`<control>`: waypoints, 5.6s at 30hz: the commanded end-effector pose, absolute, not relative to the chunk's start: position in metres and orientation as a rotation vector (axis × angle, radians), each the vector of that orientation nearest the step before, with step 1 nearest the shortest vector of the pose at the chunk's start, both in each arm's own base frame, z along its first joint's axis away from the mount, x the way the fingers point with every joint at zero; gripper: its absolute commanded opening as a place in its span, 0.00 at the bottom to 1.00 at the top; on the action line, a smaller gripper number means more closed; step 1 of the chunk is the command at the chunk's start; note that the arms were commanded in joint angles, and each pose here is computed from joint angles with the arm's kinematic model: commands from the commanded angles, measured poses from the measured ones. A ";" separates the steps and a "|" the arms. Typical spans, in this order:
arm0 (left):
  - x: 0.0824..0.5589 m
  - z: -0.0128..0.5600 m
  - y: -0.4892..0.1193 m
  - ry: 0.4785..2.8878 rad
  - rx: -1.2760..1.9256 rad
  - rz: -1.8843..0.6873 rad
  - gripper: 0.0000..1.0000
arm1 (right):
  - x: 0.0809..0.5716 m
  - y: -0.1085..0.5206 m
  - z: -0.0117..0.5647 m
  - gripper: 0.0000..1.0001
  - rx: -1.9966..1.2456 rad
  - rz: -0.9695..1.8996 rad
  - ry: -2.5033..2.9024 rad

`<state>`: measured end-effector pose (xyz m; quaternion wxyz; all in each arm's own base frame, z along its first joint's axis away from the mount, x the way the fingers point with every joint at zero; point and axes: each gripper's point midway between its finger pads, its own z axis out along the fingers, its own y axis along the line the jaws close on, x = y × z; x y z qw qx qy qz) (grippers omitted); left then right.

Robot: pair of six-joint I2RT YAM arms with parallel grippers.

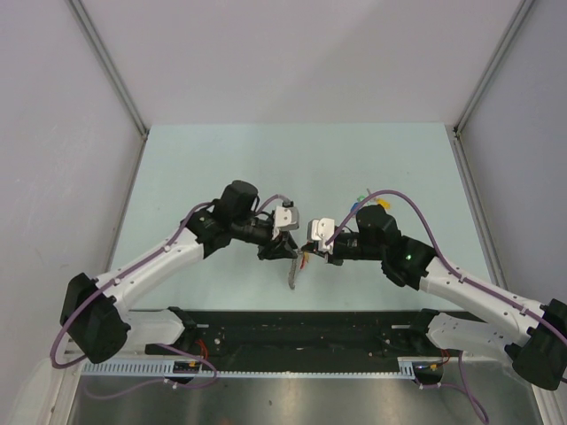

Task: Put the keys on the keyring

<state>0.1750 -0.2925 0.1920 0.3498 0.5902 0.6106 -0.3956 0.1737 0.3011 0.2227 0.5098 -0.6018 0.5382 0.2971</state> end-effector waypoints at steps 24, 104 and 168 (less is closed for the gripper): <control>0.163 0.226 -0.298 1.460 1.458 -1.085 0.00 | 0.174 0.302 0.257 0.00 -1.426 0.681 1.208; 0.162 0.248 -0.271 1.524 1.315 -0.975 0.53 | 0.165 0.311 0.258 0.00 -1.446 0.672 1.163; 0.160 0.287 -0.244 1.292 0.448 -1.228 0.00 | 0.136 0.343 0.263 0.00 -1.342 0.603 1.245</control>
